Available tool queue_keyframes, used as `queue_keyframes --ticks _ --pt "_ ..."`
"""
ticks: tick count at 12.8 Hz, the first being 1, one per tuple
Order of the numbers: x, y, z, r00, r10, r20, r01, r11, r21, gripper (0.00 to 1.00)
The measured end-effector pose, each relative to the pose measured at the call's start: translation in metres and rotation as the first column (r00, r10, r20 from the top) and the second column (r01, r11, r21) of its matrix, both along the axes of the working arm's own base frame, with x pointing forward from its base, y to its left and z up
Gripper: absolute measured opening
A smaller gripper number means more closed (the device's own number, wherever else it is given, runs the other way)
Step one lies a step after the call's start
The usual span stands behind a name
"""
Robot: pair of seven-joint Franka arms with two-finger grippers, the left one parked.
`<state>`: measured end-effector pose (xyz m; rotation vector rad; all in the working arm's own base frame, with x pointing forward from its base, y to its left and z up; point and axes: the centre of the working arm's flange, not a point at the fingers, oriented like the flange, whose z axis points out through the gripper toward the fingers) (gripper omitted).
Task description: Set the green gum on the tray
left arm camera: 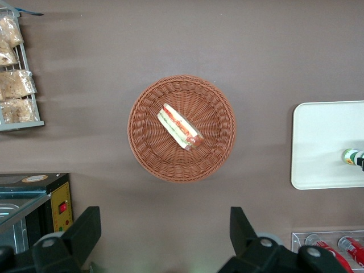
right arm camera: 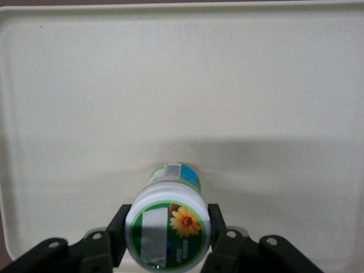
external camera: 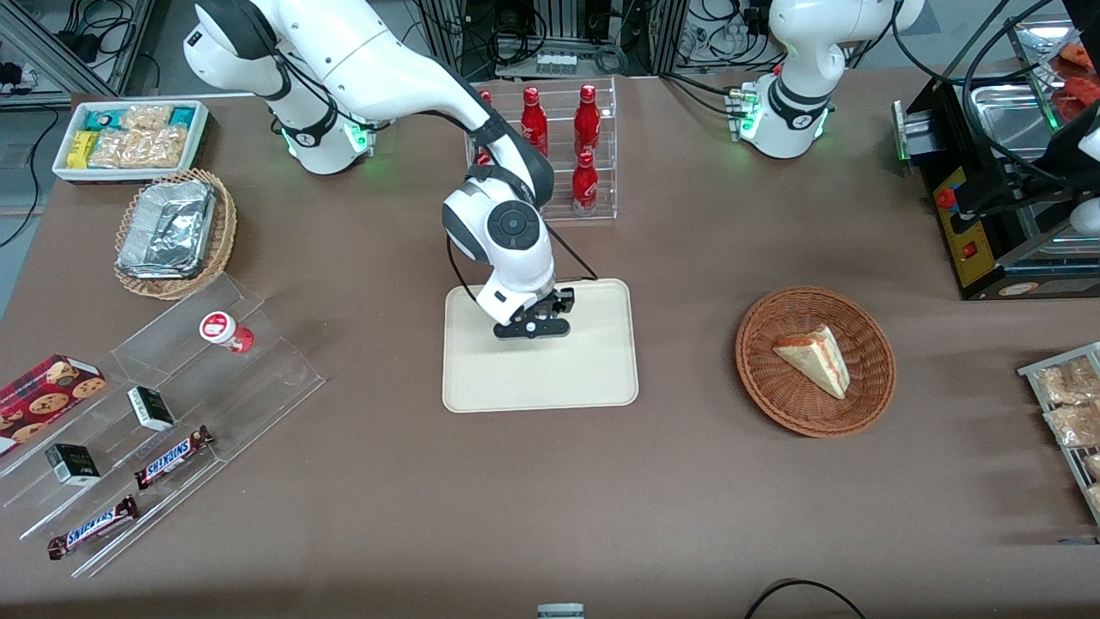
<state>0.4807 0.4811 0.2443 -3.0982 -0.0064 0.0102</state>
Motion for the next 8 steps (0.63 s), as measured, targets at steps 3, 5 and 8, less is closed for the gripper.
queue_keyframes --ticks 3,5,8 --pt "0.0003 -0.0004 -0.008 1.0 -0.001 0.001 0.001 1.0 -0.001 0.59" --pt "0.0013 -0.0015 -0.0089 1.0 -0.003 0.002 0.003 1.0 -0.002 0.65" --pt "0.0072 -0.007 -0.0073 1.0 -0.014 0.005 0.014 1.0 -0.003 0.95"
